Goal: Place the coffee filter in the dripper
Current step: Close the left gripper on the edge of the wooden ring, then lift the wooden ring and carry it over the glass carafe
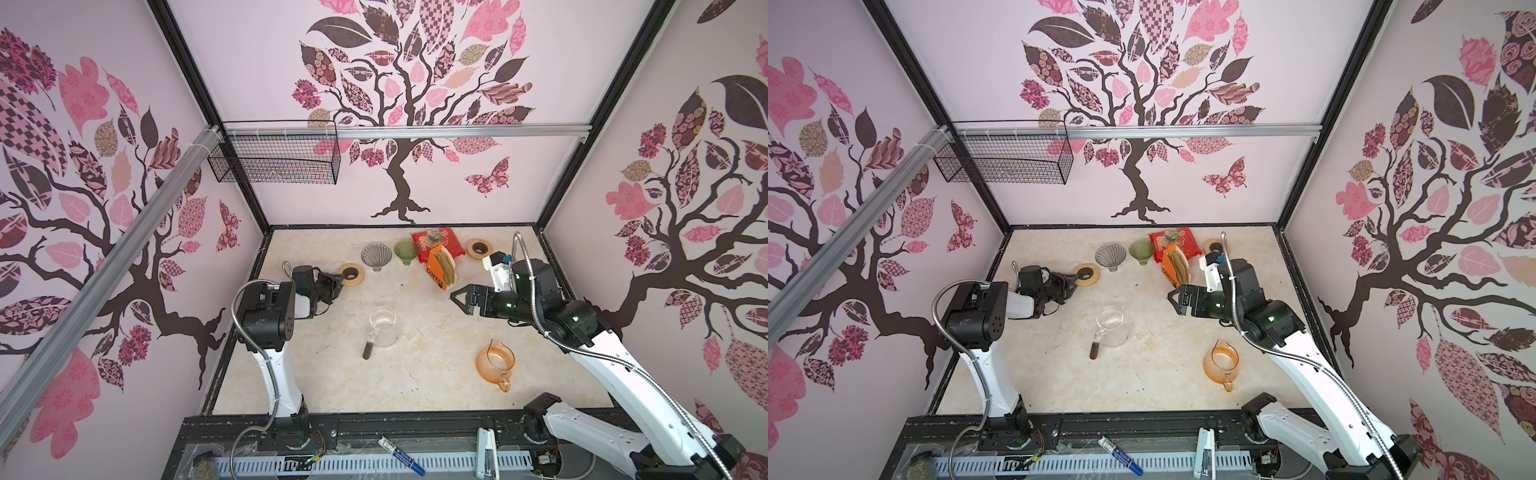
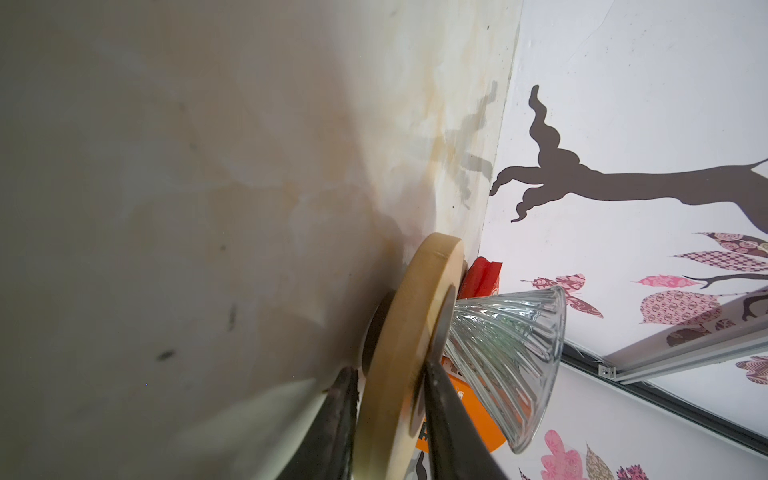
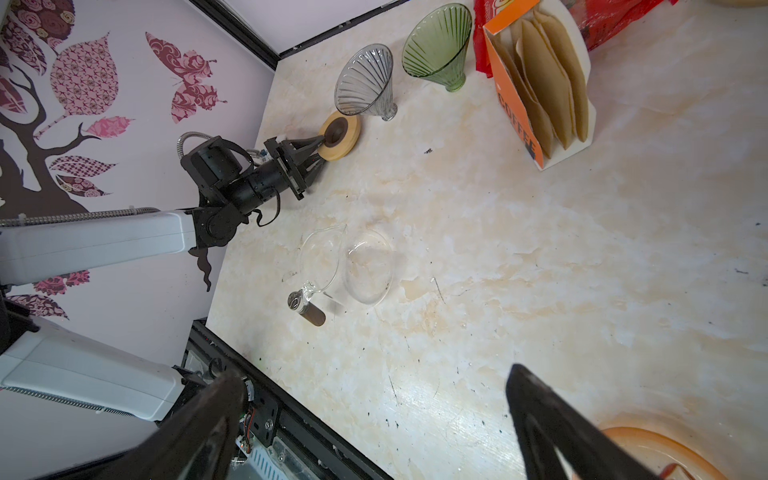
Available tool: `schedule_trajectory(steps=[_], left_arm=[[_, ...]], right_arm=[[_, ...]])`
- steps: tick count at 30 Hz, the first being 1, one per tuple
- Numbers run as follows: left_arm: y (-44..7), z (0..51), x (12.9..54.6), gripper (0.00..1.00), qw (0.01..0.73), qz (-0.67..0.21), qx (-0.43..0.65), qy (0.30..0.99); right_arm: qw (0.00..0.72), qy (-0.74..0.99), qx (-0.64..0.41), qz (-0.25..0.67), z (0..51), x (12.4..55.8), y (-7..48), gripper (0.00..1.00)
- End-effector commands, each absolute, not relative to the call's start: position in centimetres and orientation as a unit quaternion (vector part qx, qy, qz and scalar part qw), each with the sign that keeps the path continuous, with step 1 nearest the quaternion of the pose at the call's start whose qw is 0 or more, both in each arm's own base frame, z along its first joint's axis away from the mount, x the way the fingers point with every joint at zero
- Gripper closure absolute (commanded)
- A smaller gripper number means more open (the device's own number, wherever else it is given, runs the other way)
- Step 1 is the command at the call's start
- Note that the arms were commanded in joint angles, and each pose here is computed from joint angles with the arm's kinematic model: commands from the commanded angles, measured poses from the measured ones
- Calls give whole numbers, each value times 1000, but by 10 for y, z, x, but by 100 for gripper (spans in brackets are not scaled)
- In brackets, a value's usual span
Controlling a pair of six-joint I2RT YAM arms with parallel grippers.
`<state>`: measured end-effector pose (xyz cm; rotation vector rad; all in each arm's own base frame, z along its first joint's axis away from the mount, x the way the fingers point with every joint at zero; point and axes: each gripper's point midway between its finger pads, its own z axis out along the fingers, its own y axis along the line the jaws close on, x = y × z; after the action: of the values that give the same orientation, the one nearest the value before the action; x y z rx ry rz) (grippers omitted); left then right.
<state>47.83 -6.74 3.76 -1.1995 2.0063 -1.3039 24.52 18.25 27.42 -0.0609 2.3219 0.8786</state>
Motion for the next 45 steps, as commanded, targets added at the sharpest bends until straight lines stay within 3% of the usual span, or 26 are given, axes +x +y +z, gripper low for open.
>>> schedule_trajectory(steps=[1, 19, 27, 37, 45], left_arm=[[-64, 32, 480, 73, 233, -476, -444, 722], [-31, 47, 475, 96, 254, -497, -464, 688], [-1, 68, 451, 100, 257, -517, -459, 675], [4, 141, 417, 100, 272, -544, -436, 663], [-26, 209, 390, 100, 294, -563, -340, 694]], right_arm=[[327, 882, -34, 337, 277, 245, 185, 0], [313, 887, -34, 339, 271, 247, 189, 0], [314, 886, -37, 338, 270, 252, 192, 0], [297, 893, -34, 336, 262, 255, 195, 0], [299, 887, -56, 348, 269, 254, 201, 0]])
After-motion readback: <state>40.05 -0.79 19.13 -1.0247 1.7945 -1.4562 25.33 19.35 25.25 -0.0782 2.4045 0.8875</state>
